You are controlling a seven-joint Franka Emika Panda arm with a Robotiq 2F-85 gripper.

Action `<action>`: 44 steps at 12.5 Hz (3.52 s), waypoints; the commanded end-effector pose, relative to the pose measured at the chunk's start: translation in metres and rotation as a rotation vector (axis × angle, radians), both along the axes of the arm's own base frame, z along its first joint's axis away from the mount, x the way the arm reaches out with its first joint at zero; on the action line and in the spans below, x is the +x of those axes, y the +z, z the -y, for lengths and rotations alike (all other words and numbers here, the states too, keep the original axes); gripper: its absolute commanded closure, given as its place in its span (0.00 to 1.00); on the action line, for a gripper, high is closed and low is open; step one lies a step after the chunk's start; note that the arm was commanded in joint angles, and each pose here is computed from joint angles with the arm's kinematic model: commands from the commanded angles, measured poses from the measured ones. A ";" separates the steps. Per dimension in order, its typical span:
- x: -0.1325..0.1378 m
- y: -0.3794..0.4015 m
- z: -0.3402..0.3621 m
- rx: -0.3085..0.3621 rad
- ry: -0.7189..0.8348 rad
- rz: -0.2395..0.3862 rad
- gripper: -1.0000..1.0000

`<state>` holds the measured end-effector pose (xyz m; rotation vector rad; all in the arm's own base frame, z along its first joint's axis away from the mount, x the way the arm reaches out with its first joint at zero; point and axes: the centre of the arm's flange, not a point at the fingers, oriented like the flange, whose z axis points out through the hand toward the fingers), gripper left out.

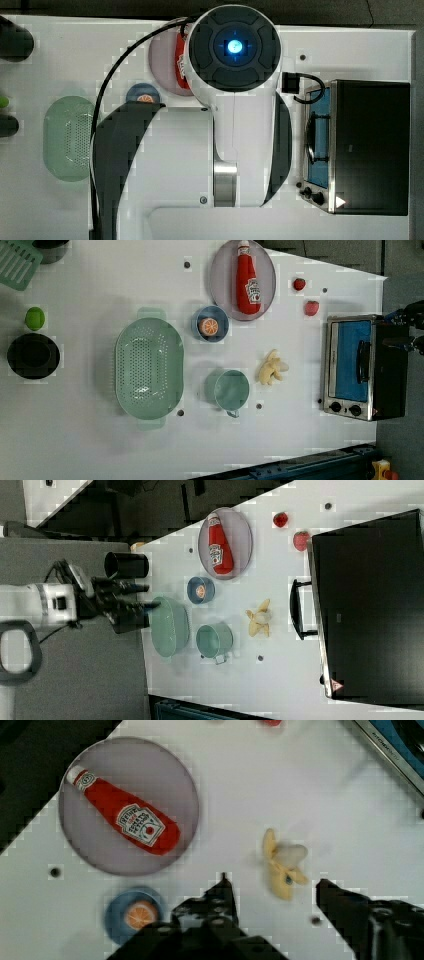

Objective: Pick banana from table and place on oven.

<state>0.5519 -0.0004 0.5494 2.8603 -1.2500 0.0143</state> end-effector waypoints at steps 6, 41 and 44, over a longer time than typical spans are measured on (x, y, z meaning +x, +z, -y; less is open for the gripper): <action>-0.129 0.049 0.031 -0.002 -0.061 0.015 0.00; -0.061 -0.323 0.023 -0.005 -0.022 0.097 0.73; -0.061 -0.225 0.021 -0.006 -0.024 0.062 0.73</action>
